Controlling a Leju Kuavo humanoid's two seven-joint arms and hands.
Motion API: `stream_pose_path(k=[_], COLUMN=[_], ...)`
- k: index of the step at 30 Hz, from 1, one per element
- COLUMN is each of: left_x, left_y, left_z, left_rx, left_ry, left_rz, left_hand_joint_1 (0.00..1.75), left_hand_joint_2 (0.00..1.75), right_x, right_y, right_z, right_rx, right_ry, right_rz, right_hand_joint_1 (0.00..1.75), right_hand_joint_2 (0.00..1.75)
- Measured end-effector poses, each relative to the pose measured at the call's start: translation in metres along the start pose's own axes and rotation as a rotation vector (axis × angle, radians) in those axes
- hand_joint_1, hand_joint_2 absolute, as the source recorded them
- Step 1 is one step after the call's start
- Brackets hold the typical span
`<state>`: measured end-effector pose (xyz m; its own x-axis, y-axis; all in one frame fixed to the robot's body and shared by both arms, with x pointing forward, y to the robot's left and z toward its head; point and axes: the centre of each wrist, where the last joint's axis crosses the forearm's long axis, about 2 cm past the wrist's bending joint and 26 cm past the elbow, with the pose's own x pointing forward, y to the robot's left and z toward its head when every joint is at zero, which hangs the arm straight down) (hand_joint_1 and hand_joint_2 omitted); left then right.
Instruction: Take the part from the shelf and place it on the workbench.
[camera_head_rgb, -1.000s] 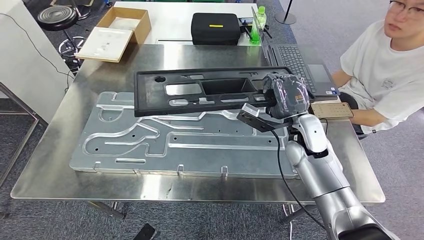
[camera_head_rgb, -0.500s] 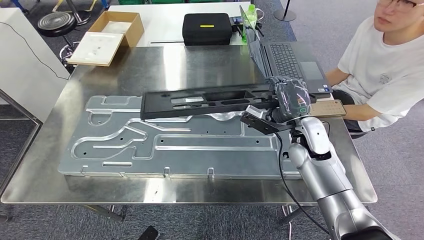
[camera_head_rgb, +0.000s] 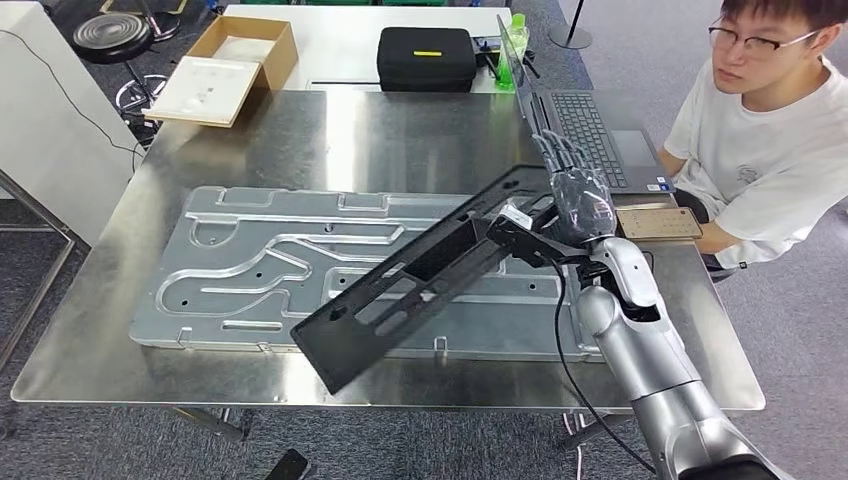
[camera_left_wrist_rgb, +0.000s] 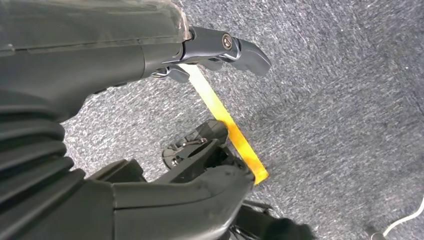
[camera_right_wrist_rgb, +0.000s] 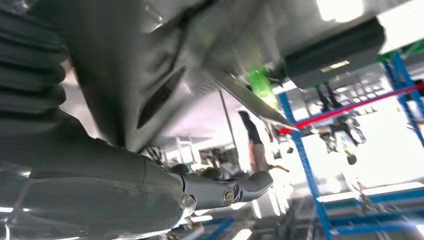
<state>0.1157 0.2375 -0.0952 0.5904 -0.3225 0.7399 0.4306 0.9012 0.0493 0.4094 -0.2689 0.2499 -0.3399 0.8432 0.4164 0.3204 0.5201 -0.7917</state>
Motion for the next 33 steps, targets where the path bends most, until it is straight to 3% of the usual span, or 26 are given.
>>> stream_pose_path(k=[7,15,19,24,33], left_x=[-0.002,-0.005,-0.005,-0.005,-0.007], left_y=[0.001,0.001,0.003,0.005,0.006], left_z=[0.001,0.003,0.003,0.003,0.004], left_rx=[0.008,0.014,0.019,0.035,0.041], left_ry=[0.003,0.015,0.031,0.044,0.048], left_rz=[0.005,0.007,0.001,-0.002,0.002], left_hand_joint_1=[0.00,0.00,0.00,0.00,0.00], left_hand_joint_2=[0.00,0.00,1.75,1.75,1.75], right_x=[-0.010,-0.020,-0.037,-0.058,-0.073], right_y=[0.002,0.009,0.007,0.006,0.009], right_z=[-0.010,-0.013,-0.021,-0.023,-0.021], right_rx=[0.121,0.185,0.180,0.065,0.102], right_ry=[0.105,0.207,0.371,0.496,0.553], right_rz=[-0.265,-0.396,-0.692,-0.805,-0.840], right_hand_joint_1=[0.00,0.00,0.00,0.00,0.00], right_hand_joint_2=[1.75,1.75,1.75,1.75,1.75])
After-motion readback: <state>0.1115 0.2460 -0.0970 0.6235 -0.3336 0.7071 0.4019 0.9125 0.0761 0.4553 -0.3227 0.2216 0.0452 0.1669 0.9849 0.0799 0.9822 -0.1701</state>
